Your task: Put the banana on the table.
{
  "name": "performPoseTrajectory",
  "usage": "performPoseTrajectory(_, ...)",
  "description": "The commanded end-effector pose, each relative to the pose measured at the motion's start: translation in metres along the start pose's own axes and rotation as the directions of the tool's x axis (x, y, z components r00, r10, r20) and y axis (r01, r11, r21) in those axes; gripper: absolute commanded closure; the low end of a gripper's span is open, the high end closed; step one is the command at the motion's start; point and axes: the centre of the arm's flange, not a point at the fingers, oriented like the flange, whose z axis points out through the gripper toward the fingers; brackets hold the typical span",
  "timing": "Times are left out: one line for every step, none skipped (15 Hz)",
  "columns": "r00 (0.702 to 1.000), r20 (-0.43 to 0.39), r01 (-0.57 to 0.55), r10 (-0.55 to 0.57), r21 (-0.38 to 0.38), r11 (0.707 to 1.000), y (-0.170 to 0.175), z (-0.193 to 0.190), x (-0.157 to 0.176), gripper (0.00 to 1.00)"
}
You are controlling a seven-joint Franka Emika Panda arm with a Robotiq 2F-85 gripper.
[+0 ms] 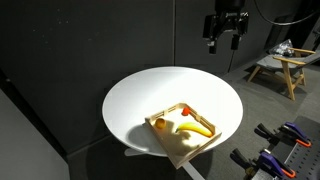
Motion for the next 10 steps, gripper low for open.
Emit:
performPoseTrajectory(0.996,0.003,0.087,-0.087,-0.006,0.996,0.006,0.005,0.011,0.00)
performPoseTrajectory(0.993,0.007,0.116,-0.115,-0.005,0.993,0.008,0.007,0.014,0.00)
performPoseTrajectory(0.988,0.008,0.153,-0.153,-0.007,0.988,0.011,0.010,0.018,0.00)
performPoseTrajectory(0.983,0.007,0.186,-0.186,-0.007,0.983,0.013,0.013,0.021,0.00)
performPoseTrajectory(0.975,0.006,0.223,-0.223,-0.008,0.975,0.015,0.016,0.024,0.00)
performPoseTrajectory(0.967,0.002,0.256,-0.256,-0.011,0.967,0.016,0.019,0.027,0.00)
performPoseTrajectory(0.955,-0.003,0.296,-0.296,-0.018,0.955,0.017,0.024,0.030,0.00)
performPoseTrajectory(0.944,-0.008,0.328,-0.329,-0.024,0.944,0.018,0.028,0.032,0.00)
performPoseTrajectory(0.931,-0.020,0.363,-0.364,-0.033,0.931,0.018,0.034,0.033,0.00)
performPoseTrajectory(0.918,-0.034,0.395,-0.396,-0.045,0.918,0.018,0.039,0.035,0.00)
